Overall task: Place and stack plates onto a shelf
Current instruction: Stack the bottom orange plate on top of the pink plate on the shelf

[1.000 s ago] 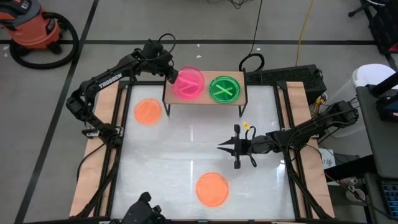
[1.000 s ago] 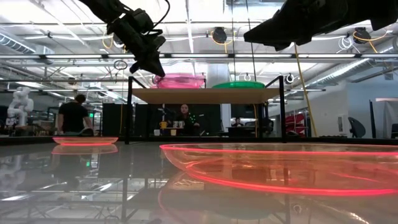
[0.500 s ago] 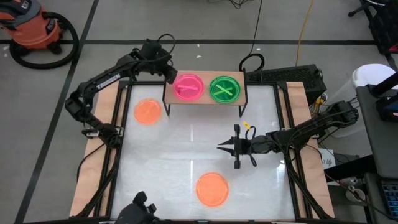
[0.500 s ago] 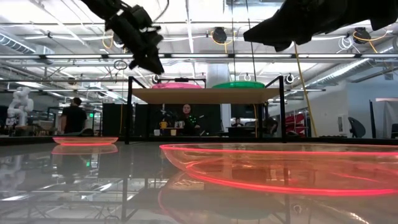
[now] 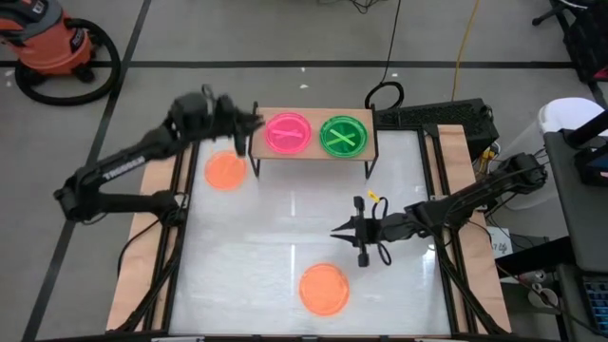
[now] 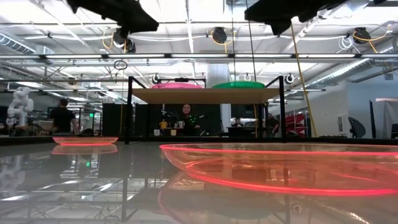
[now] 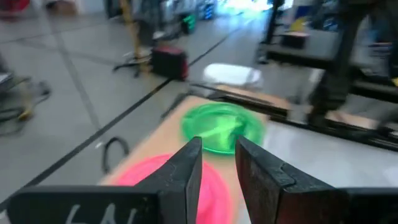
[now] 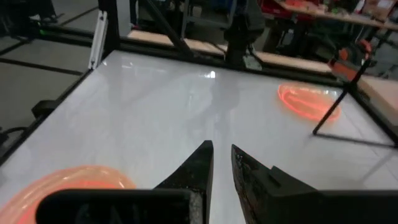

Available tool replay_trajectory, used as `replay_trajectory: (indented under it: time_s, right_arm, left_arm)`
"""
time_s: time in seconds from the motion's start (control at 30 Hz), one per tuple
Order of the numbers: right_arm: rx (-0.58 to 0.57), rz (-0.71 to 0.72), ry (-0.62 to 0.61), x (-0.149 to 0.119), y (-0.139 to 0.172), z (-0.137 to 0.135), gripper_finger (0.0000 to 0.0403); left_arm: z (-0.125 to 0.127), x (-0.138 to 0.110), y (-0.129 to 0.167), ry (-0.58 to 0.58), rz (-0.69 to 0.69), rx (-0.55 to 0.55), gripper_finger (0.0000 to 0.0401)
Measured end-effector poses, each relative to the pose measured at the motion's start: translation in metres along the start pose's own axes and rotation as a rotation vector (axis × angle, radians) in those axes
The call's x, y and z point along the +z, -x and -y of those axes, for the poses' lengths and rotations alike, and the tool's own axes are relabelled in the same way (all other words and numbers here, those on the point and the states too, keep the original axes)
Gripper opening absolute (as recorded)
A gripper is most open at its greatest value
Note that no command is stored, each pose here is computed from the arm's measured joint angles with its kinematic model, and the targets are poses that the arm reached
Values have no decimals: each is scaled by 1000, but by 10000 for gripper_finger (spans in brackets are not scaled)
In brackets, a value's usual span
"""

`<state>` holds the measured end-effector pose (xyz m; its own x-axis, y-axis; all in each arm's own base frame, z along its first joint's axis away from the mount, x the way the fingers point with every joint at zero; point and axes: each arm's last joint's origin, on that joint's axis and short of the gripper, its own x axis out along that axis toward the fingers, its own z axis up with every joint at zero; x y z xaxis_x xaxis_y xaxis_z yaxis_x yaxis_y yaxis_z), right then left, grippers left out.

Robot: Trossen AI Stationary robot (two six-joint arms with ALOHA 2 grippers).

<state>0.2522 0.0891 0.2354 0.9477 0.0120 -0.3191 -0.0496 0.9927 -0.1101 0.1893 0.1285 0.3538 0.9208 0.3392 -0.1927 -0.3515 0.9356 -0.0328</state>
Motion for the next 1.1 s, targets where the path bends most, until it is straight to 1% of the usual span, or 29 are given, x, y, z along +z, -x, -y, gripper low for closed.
replay_trajectory:
  time_s: [0.17, 0.23, 0.33, 0.4, 0.5, 0.57, 0.63, 0.77, 0.9, 0.97, 1.1]
  right_arm:
    - [14, -46, -55, -2, -8, 1, 43]
    - [12, -53, -63, 4, -11, 2, 43]
    - [10, -83, -47, 8, -15, 1, 43]
    - [15, -114, -49, 4, -18, 0, 44]
    - [-1, -155, -93, -5, -28, -2, 50]
    - [0, -203, -128, -16, -37, -3, 58]
    - [19, -253, -166, -26, -46, -3, 68]
    - [66, -314, -211, -43, -61, -6, 94]
    - [120, -330, -228, -56, -73, -12, 121]
    - [117, -327, -247, -60, -78, -14, 131]
    - [104, -380, -261, -74, -84, -16, 142]
  left_arm:
    - [26, -46, 8, -23, 107, -87, 104]
    - [31, -56, 13, -13, 151, -112, 104]
    - [39, -65, 20, 8, 198, -144, 104]
    - [45, -76, 21, 14, 198, -179, 104]
    - [54, -94, 20, 12, 210, -231, 104]
    - [58, -103, 20, 9, 243, -237, 104]
    - [60, -107, 20, 4, 268, -222, 104]
    - [63, -109, 22, 3, 285, -228, 104]
    - [65, -112, 19, -1, 259, -238, 104]
    - [65, -112, 18, -3, 253, -241, 104]
    - [66, -114, 18, -2, 239, -241, 104]
